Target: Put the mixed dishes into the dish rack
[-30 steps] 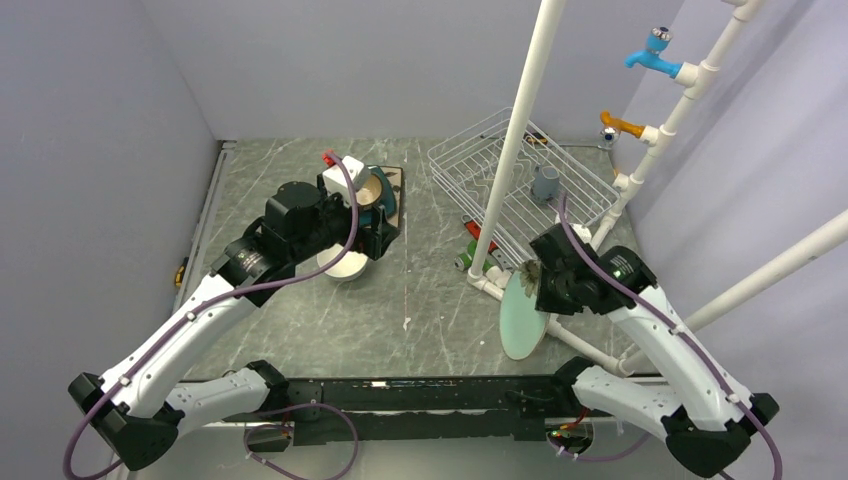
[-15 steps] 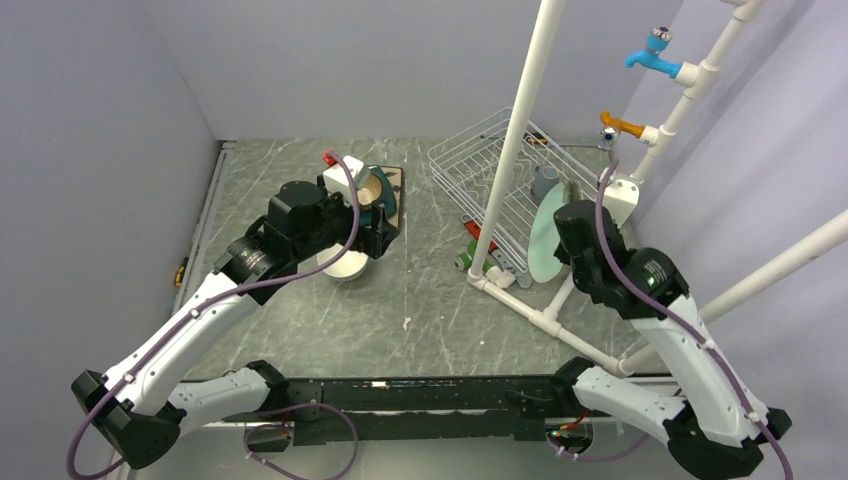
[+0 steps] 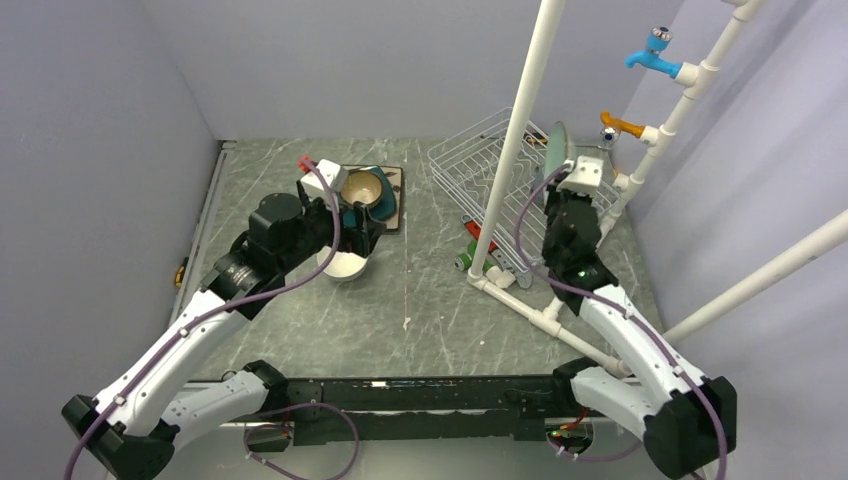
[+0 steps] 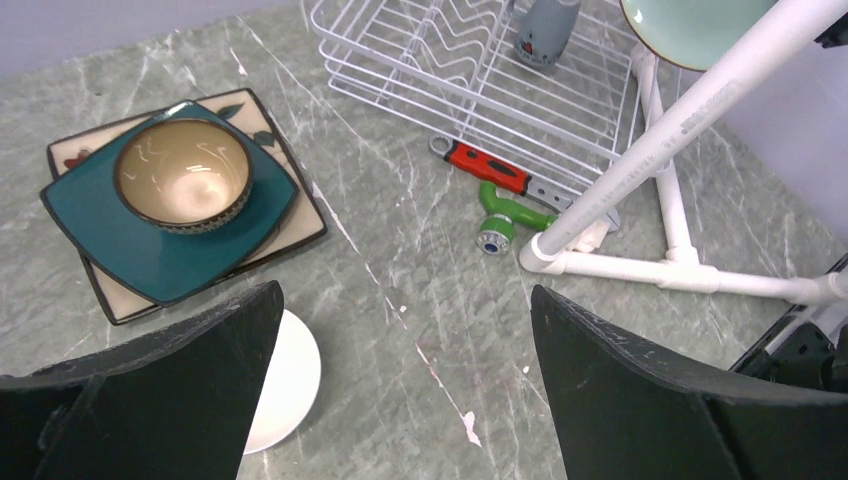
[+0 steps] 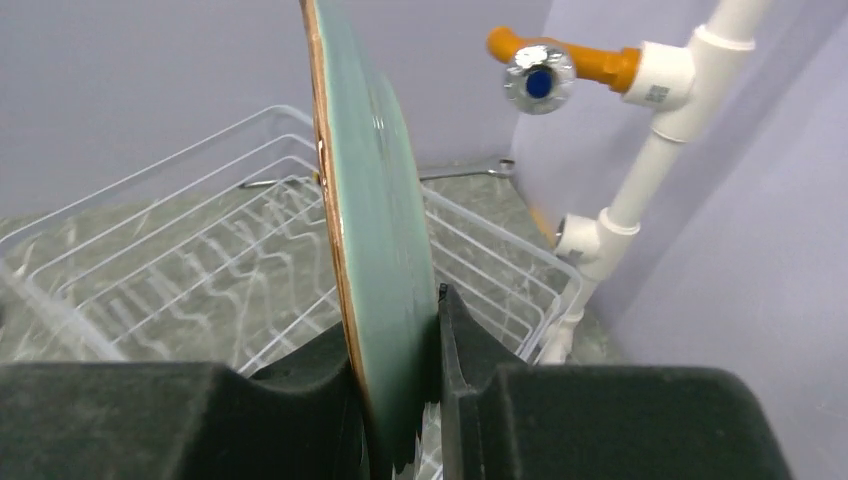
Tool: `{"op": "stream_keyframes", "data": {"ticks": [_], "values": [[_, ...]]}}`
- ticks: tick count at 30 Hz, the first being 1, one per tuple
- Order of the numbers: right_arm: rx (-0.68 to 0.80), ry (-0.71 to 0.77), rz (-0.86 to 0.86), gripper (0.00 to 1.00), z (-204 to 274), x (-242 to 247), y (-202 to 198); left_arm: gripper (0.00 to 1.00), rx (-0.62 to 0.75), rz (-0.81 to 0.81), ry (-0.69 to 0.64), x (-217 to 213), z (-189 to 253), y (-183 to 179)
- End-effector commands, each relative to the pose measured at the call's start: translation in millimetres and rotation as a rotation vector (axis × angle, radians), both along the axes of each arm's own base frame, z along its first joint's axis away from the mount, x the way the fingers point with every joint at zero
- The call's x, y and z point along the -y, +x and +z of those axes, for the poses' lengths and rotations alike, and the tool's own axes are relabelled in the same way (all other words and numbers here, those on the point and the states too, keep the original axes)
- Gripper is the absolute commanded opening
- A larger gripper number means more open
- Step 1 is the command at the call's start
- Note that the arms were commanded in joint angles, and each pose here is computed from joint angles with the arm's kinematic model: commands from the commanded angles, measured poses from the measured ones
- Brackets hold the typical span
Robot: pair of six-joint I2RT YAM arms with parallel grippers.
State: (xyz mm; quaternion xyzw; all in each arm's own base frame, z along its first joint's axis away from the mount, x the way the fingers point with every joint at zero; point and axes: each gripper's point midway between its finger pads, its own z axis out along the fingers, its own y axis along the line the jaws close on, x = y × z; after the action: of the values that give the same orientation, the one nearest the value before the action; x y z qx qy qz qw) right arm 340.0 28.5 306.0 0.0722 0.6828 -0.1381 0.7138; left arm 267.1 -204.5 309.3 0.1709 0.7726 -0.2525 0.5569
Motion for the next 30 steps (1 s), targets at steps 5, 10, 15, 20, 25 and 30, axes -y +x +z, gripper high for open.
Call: {"op": "stream_keyframes", "data": {"ticks": [5,10,15,20,25,30], "values": [[0.405,-0.007,0.194,0.00,114,24,41,0.99,0.122,0.047,-0.101,-12,34,3],[0.315,-0.048,0.417,0.00,113,6,82,0.99,0.112,0.049,-0.106,-13,31,6],[0.270,0.057,0.560,0.00,101,6,103,0.99,0.103,0.049,-0.096,-12,28,9],[0.271,0.026,0.692,0.00,89,2,116,0.99,0.089,0.028,-0.111,-7,25,9],[0.193,0.016,0.808,0.00,71,-3,142,1.00,0.070,-0.001,-0.155,-6,26,11],[0.169,0.089,0.834,0.00,60,-1,159,0.99,0.071,0.023,-0.142,-11,23,16]]}}
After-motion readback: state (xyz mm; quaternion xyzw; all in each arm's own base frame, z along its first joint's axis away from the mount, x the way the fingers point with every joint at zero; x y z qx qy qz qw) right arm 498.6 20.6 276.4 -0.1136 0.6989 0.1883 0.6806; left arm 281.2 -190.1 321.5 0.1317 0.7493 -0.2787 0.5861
